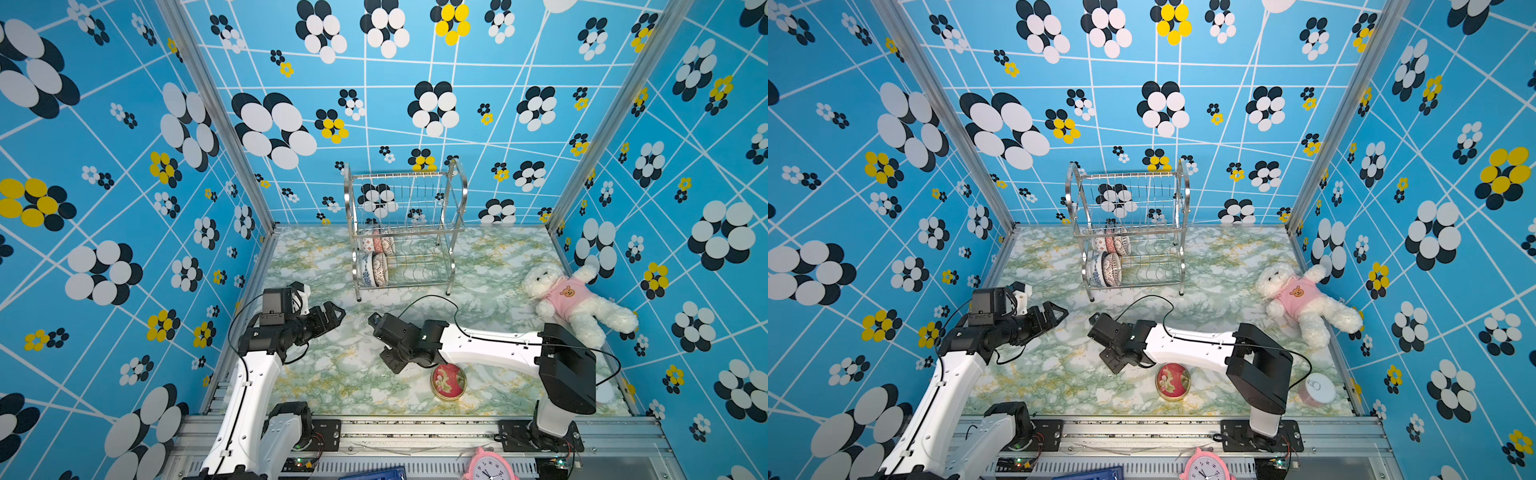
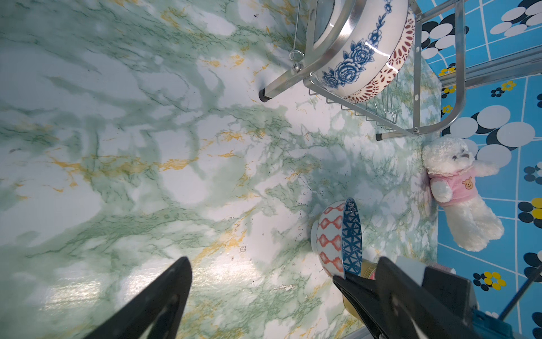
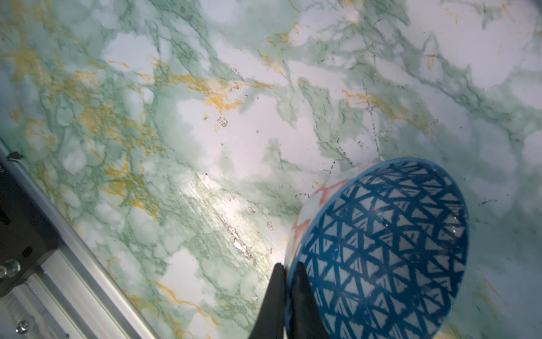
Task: Load bowls into a dish rack
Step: Pick up the bowl from the center of the table.
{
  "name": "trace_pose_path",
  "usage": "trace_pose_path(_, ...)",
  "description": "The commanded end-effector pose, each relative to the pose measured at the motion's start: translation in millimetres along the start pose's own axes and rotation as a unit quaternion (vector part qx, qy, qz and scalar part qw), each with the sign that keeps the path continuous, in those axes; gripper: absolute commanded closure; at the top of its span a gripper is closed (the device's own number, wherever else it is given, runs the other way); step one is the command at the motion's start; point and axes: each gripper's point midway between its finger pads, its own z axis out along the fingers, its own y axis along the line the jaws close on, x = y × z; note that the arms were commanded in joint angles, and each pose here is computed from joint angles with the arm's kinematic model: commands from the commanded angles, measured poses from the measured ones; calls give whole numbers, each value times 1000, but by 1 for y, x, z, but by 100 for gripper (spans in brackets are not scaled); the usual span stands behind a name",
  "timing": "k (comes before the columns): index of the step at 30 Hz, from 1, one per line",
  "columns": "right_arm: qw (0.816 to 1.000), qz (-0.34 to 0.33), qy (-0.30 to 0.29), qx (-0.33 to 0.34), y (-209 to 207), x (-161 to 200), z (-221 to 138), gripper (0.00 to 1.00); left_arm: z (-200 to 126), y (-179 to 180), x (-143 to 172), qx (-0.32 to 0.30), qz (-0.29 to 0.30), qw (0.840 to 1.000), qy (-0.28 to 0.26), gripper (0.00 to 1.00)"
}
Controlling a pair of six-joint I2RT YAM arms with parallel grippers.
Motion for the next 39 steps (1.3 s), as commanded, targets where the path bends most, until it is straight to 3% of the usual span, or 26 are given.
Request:
trace_pose_path(1, 998, 25, -47, -20, 6, -19, -18, 93, 1, -7, 4, 22, 25, 999, -4, 1)
trace_pose_path(12, 992, 75, -97, -38, -20, -23, -43, 93, -2, -29, 16, 64, 100, 992, -36, 1)
trace_pose_path(22, 971, 121, -192, -74, -42, -41, -72, 94, 1, -38, 32, 66, 141, 987, -30, 1)
trace_pose_path(31, 939, 148, -298, -90, -66, -80, -106, 93, -11, -49, 33, 78, 178, 979, -59, 1)
trace_pose_path(39, 888, 198, -396, -126, -109, -121, -139, 93, -17, -58, 29, 84, 250, 962, -69, 1)
